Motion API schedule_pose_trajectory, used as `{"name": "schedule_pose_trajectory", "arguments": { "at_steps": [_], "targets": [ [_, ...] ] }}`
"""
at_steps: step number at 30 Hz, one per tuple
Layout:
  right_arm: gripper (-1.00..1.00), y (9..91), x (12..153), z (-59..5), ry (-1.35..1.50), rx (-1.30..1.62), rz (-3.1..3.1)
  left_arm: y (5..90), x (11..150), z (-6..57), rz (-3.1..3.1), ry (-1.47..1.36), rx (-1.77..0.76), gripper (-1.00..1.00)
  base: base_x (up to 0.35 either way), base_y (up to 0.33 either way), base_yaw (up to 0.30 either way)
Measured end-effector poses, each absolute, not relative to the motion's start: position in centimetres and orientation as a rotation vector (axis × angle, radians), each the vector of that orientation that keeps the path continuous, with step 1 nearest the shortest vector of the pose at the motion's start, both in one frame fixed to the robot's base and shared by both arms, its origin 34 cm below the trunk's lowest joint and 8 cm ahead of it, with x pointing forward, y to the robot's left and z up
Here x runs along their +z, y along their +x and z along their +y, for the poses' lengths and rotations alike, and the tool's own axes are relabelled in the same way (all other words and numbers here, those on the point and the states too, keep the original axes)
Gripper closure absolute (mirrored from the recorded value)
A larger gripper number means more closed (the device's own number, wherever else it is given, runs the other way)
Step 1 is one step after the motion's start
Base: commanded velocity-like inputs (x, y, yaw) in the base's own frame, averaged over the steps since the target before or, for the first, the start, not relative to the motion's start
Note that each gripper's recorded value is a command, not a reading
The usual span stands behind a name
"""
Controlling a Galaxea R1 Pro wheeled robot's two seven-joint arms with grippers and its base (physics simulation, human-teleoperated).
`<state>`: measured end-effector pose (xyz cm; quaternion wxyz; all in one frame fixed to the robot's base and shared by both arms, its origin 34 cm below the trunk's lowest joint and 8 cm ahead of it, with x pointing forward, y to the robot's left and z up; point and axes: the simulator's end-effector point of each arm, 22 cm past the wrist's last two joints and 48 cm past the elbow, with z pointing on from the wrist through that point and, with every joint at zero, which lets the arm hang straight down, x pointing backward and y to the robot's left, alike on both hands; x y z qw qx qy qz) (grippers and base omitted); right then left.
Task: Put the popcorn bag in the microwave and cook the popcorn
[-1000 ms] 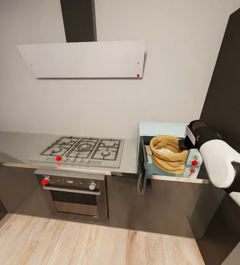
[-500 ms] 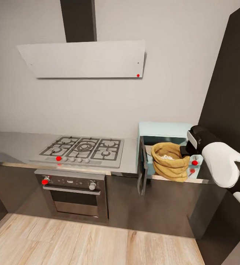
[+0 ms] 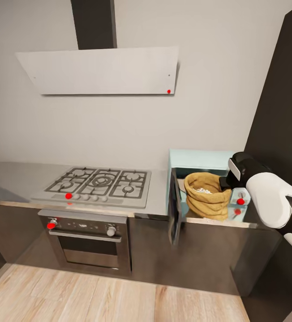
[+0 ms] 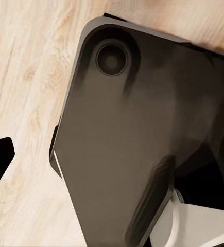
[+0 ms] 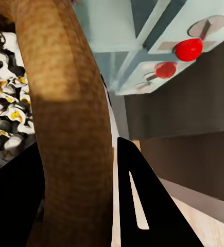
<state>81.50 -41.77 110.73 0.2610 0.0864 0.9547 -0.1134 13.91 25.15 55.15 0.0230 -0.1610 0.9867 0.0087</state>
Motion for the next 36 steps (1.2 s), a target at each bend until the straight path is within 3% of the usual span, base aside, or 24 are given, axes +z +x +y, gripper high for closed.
{"name": "schedule_pose_trajectory", "arguments": {
  "at_steps": [18,36],
  "targets": [
    [1.0,80.9,110.0,-42.2,0.243,-0.308,2.606,13.9,55.1,25.3,3.054,-0.498,0.029,-1.0,0.223,0.0,0.0],
    [1.0,80.9,109.5,-41.9,0.262,-0.263,2.613,13.9,55.1,25.3,3.055,-0.498,0.029,-1.0,0.043,0.0,0.0]
  ]
}}
